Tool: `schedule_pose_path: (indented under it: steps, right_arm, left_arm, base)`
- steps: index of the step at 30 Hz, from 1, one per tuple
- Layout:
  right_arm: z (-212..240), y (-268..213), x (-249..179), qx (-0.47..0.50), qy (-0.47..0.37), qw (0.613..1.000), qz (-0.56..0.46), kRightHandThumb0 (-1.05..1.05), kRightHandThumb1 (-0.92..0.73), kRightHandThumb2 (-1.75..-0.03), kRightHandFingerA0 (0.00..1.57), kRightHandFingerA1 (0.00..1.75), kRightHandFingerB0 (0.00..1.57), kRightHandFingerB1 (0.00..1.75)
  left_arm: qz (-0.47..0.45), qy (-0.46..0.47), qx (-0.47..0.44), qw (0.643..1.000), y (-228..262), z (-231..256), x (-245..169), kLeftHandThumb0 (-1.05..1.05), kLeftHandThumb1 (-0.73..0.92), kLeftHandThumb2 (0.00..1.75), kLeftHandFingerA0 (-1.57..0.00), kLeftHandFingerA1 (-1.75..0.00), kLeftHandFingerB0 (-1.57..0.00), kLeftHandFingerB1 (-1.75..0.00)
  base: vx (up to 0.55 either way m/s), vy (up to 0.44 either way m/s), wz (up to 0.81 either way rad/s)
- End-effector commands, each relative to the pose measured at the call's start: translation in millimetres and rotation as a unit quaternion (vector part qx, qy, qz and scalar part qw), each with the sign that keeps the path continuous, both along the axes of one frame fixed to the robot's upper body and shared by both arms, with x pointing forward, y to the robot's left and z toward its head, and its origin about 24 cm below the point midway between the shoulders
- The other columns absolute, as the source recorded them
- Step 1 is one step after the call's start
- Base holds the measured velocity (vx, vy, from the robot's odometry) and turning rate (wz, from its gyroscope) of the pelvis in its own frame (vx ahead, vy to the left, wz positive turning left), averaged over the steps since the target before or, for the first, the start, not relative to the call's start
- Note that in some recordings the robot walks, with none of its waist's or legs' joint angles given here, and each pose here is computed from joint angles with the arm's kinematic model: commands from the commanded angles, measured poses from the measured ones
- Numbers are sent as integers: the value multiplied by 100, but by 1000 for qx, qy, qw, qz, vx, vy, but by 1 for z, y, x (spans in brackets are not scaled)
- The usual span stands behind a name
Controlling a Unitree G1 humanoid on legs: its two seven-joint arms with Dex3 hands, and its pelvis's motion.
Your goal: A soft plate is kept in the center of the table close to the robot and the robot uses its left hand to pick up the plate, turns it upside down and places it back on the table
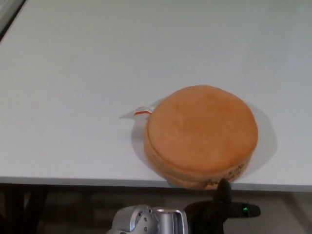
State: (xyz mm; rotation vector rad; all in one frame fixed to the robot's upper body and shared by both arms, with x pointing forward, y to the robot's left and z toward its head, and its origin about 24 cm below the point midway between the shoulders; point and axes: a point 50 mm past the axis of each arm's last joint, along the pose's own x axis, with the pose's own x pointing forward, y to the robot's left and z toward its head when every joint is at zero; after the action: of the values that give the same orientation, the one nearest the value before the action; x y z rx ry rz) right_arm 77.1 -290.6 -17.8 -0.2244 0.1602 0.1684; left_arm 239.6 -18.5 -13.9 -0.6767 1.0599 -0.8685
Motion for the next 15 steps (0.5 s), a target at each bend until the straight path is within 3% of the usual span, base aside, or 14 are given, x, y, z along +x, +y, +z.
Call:
schedule_pose_path:
  steps: [1, 8, 9, 10, 11, 12, 13, 14, 15]
  right_arm:
    - [2, -3, -2, 4, 1, 1000, -8, -64, -70, -104, 48, 59, 33, 50]
    - [2, -1, 0, 6, -3, 1000, -8, -63, -70, -105, 49, 59, 34, 50]
    - [2, -2, 0, 4, -5, 1000, -14, -63, -70, -106, 49, 59, 33, 50]
    - [2, -3, 0, 4, -5, 1000, -15, -64, -86, -67, 58, 45, 43, 33]
    - [2, -3, 0, 4, -5, 1000, -17, -64, -86, -67, 58, 45, 43, 33]
    - [2, -4, 2, 4, -7, 1000, -20, -66, -85, -67, 57, 45, 41, 33]
    - [2, -4, 1, 3, -7, 1000, -20, -65, -70, -106, 49, 59, 32, 50]
    - [2, -5, 1, 2, -6, 1000, -20, -65, -70, -106, 49, 59, 32, 50]
    - [3, -6, 1, -3, -9, 1000, -22, -64, -88, -67, 57, 44, 41, 33]
  left_arm:
    - [-13, 8, 2, 1000, 0, 1, -1, -105, 83, 118, 0, -19, 0, 0]
    - [-25, 10, 13, 1000, 10, -6, -7, -105, 83, 116, 0, -18, 0, 0]
    - [-39, 10, 19, 999, 14, -7, -11, -105, 92, 82, 0, -12, 0, 0]
    - [-41, 11, 20, 999, 15, -8, -13, -105, 81, 114, 0, -26, 0, 0]
    - [-41, 12, 20, 999, 16, -8, -15, -105, 81, 114, 0, -26, 0, 0]
    - [-45, 10, 13, 999, 21, -5, -19, -105, 79, 117, 0, -24, 0, 0]
    - [-48, 8, 4, 999, 24, -3, -24, -104, 77, 118, 0, -23, 0, 0]
    - [-50, 6, -2, 999, 25, -2, -28, -104, 77, 118, 0, -23, 0, 0]
    - [-52, -9, -28, 998, 31, 3, -36, -102, 75, 114, 0, -22, 0, 0]
  base:
    - [0, 0, 0]
    - [0, 0, 0]
    - [0, 0, 0]
    - [0, 0, 0]
    - [0, 0, 0]
    - [0, 0, 0]
    - [0, 0, 0]
    - [0, 0, 0]
    - [0, 0, 0]
